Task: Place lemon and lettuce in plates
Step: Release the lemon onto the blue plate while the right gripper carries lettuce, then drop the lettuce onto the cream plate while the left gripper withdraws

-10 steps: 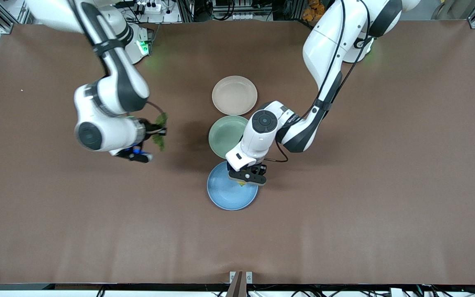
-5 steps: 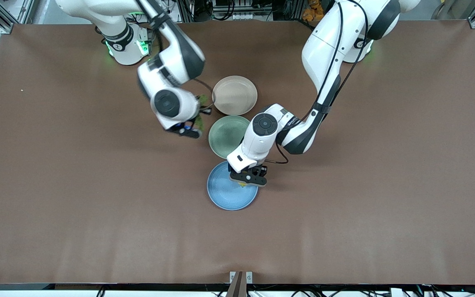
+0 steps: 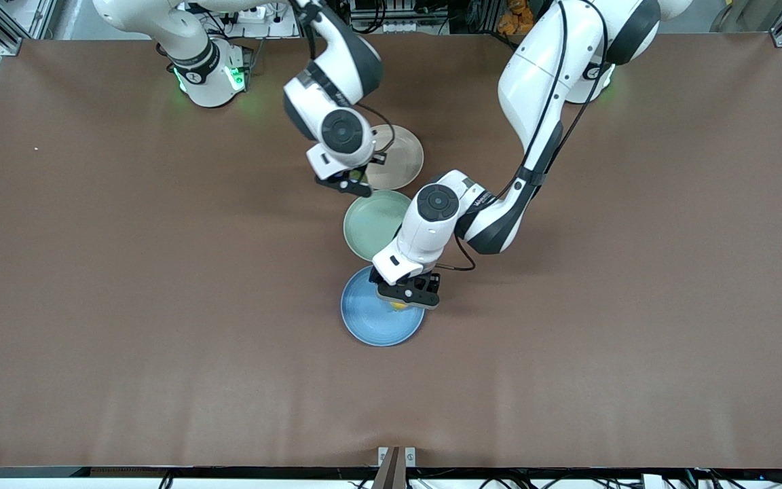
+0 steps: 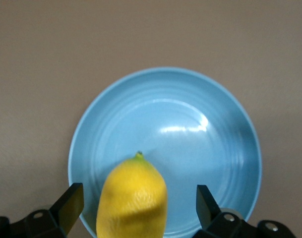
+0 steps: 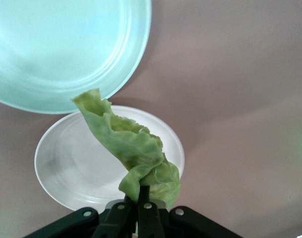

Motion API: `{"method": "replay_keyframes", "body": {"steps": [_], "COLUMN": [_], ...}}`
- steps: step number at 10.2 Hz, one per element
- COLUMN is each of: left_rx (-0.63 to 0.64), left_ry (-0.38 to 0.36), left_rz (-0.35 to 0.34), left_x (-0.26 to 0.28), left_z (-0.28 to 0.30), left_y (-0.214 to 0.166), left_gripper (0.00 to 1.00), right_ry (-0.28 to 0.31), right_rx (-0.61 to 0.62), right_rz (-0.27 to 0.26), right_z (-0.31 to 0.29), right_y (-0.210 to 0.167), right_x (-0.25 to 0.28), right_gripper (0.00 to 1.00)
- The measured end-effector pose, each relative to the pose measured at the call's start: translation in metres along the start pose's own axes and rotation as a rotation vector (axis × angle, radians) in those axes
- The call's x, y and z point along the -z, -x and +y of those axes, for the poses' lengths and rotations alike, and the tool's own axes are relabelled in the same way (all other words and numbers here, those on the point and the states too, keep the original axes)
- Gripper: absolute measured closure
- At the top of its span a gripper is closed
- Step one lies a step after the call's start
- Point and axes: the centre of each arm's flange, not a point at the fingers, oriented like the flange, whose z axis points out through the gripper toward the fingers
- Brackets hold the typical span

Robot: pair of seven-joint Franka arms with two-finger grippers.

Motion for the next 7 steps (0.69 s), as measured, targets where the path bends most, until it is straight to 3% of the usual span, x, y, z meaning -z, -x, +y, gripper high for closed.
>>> {"method": "replay_keyframes", "body": {"steps": [2, 3, 5, 7], "left_rx": [0.049, 0.079, 0.109, 0.076], "left_ry": [-0.013, -0.03, -0.073, -0.124], "left_rz": [0.034, 0.034, 0.012, -0.034], "left_x": [0.047, 0.079, 0.154, 0.228], "left_z": [-0.028, -0.047, -0.082, -0.129], "left_y": [-0.037, -0.055, -0.082, -0.097], "left_gripper": [0.0, 0.0, 0.0, 0.0], "right_ry": [0.004, 0.005, -0.009, -0.042], "right_rx": [-0.002, -0.005, -0.023, -0.018], "right_rz": [0.013, 0.012, 0.018, 0.033], "right_z": [-0.011, -0.012, -0.016, -0.023], "right_y": [0.005, 0.005, 0.007, 0.008], "right_x": [-0.025, -0.026, -0.019, -0.001], "right_gripper": [0.96, 0.86, 0.56, 0.29]}}
